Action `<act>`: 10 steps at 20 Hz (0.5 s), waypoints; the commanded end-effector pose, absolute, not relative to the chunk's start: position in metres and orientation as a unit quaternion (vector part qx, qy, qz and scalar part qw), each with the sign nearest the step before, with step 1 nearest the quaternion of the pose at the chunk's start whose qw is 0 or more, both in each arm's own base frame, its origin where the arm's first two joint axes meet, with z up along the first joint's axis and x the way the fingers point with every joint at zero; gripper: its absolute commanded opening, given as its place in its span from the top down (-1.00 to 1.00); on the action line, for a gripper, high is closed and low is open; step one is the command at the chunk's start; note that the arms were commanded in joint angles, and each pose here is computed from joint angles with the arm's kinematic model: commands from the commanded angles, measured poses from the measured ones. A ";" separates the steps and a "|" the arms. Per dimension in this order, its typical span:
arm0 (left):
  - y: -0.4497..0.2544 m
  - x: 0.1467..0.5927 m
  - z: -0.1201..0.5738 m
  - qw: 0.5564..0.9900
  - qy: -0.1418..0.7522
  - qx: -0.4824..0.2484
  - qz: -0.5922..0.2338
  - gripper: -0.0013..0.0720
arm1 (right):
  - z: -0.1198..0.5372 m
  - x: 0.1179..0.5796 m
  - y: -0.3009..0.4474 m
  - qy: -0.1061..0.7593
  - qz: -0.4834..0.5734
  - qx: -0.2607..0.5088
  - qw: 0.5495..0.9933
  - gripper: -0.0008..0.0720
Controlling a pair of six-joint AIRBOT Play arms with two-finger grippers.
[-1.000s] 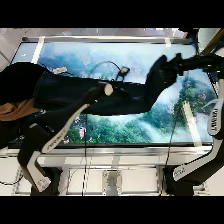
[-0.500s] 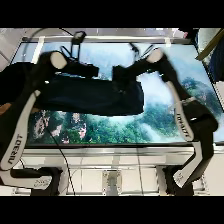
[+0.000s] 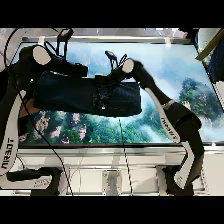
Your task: Fold the clothes and pants, and hang the long-sleeved shirts on hangers.
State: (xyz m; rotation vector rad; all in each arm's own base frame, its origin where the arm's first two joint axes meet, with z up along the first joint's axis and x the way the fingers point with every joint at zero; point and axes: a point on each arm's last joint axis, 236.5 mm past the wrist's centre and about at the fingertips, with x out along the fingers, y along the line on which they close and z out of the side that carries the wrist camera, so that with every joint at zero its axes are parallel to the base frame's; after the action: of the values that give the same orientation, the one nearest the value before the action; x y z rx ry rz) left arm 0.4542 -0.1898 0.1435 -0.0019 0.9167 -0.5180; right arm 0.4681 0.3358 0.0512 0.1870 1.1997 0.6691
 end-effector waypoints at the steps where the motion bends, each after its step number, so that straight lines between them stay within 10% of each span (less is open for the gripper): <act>1: -0.186 0.449 0.140 0.858 0.451 0.003 -0.247 0.92 | 0.062 0.462 0.184 0.614 0.171 -0.064 0.768 -0.81; 5: -0.185 0.444 0.137 0.852 0.460 0.004 -0.248 0.92 | 0.058 0.442 0.061 0.666 0.071 -0.050 0.741 -0.82; 10: -0.185 0.444 0.137 0.852 0.460 0.004 -0.248 0.92 | 0.027 0.480 0.069 0.604 0.153 0.231 0.747 -0.82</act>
State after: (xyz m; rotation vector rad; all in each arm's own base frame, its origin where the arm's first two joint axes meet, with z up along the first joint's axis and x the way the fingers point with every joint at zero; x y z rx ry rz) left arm 0.4452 -0.1860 0.1371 0.0075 0.9648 -0.5223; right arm 0.4615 0.0732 0.0320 0.1784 1.4140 0.2617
